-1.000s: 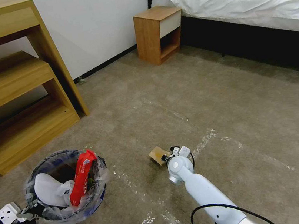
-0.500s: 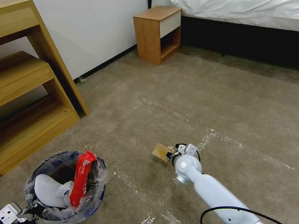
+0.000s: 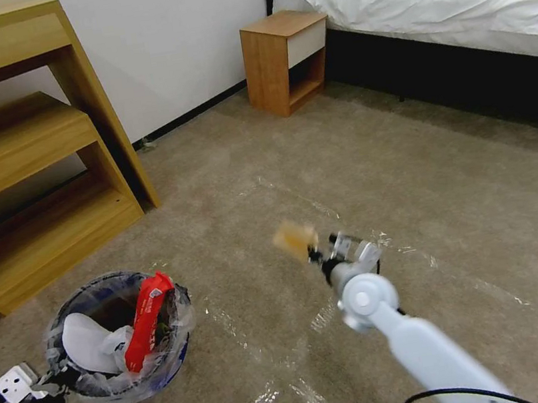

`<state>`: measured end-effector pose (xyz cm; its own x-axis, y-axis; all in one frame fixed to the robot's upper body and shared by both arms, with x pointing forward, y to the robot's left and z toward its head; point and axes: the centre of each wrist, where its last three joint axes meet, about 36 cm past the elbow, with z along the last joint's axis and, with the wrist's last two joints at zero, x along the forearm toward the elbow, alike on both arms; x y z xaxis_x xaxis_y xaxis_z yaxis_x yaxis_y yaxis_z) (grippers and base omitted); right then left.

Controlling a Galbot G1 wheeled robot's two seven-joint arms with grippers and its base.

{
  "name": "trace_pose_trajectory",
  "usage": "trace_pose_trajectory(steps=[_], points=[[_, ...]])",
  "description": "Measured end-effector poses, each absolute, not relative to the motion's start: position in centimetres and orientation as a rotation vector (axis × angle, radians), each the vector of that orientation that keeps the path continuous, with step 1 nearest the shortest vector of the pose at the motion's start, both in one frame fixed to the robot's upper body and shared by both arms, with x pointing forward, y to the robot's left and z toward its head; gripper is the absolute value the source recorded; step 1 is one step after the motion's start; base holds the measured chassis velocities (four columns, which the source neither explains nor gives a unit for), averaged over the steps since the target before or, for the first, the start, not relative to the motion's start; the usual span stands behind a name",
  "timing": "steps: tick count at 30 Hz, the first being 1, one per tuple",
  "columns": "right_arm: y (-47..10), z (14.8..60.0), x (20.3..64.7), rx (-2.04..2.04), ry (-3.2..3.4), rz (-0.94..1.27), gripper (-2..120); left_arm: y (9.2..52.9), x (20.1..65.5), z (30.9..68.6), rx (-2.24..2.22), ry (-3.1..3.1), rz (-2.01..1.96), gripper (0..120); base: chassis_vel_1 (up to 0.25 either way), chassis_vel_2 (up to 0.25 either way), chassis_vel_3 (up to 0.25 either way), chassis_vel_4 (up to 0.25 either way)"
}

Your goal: Pick up the trash bin and place the garbage on the floor into it.

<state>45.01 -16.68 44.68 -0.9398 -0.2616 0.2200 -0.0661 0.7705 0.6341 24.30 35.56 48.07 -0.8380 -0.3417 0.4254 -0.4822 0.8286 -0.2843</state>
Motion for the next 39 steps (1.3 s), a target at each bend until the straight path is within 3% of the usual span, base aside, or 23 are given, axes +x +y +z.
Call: trace_pose_trajectory(steps=[9,22,39], points=[[-16.7,51.8,42.6,0.85,-2.943,-0.905,0,35.7,25.5,48.7,0.573,-2.655,0.58,0,0.0,0.0,0.0,0.0],[-11.8,53.5,38.9,1.555,-2.834,-0.782,0,35.4,26.4,49.0,0.497,-2.649,0.578,0,0.0,0.0,0.0,0.0],[-6.9,55.0,37.7,1.779,-2.592,-0.466,0,35.5,26.7,49.5,0.484,-2.662,0.583,0,0.0,0.0,0.0,0.0]])
